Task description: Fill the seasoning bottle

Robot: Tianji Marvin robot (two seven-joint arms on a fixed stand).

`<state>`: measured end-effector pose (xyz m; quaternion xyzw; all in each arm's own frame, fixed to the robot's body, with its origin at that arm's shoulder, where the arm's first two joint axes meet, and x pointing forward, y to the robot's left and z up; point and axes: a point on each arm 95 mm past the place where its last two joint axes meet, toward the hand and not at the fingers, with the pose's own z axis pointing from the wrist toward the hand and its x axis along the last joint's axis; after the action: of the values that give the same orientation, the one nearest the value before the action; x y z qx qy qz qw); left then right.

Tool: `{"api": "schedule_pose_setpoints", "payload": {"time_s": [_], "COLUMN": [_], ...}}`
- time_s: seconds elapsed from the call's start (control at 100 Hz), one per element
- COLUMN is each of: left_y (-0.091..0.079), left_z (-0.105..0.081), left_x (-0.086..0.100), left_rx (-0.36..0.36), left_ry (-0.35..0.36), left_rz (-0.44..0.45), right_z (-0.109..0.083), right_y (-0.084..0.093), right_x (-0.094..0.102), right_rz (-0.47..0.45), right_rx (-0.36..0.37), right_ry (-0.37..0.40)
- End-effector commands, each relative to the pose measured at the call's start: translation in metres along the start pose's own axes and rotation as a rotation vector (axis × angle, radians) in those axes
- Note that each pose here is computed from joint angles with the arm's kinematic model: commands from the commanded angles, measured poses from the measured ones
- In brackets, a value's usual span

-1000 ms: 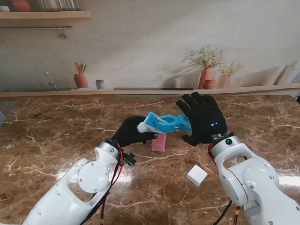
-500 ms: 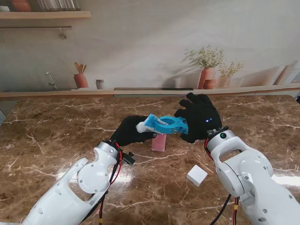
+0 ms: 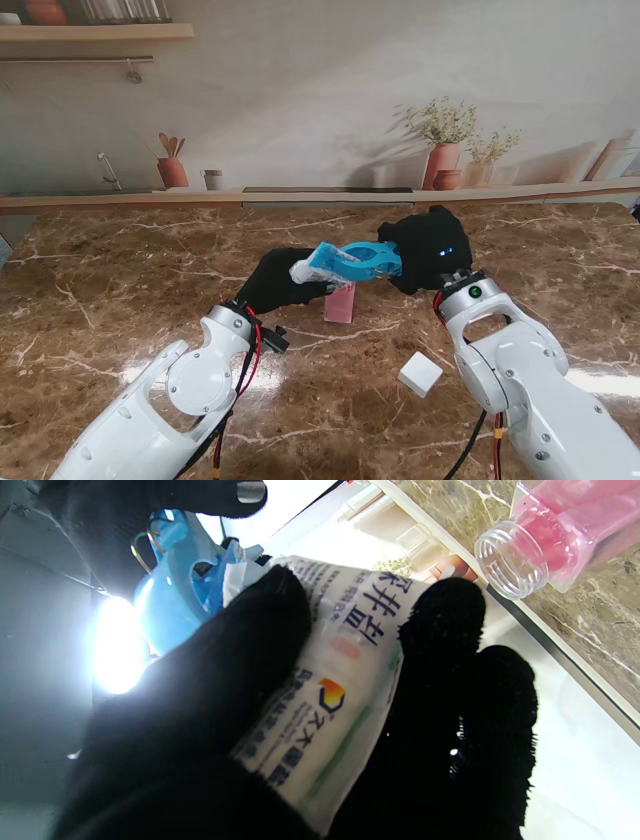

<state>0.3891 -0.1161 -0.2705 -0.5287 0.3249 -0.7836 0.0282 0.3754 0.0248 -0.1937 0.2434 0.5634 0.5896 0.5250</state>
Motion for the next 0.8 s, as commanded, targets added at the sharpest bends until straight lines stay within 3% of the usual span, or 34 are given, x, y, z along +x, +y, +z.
{"api": "schedule_pose_setpoints", "payload": {"time_s": [0.0,0.25,0.49,0.6,0.79], "left_y": [0.0,-0.001,-0.008,-0.011,-0.014], "left_z": [-0.001,-0.002,-0.003,-0.005,-0.006], "left_x": [0.0,-0.002,-0.007,-0.008,-0.006], "left_rx": [0.008,0.013,0.033,0.046,0.056], "left_ry": [-0.005,-0.018,-0.038,-0.044,-0.041], "left_rz": [-0.004,-0.016,-0.012,-0.009,-0.009], "right_z": [0.0,0.0,-0.01,-0.015,-0.019], "right_y": [-0.003,-0.006,-0.021,-0.039,-0.09], "right_x": [-0.006,-0.015,-0.041,-0.054,-0.071], "right_rz": [-0.002,0.015,0.004,-0.034,-0.142], "right_rx": [0.033,0.005,0.066,0.085,0.13], "right_ry": [-0.008,0.004,-0.081,-0.138,-0.217]}}
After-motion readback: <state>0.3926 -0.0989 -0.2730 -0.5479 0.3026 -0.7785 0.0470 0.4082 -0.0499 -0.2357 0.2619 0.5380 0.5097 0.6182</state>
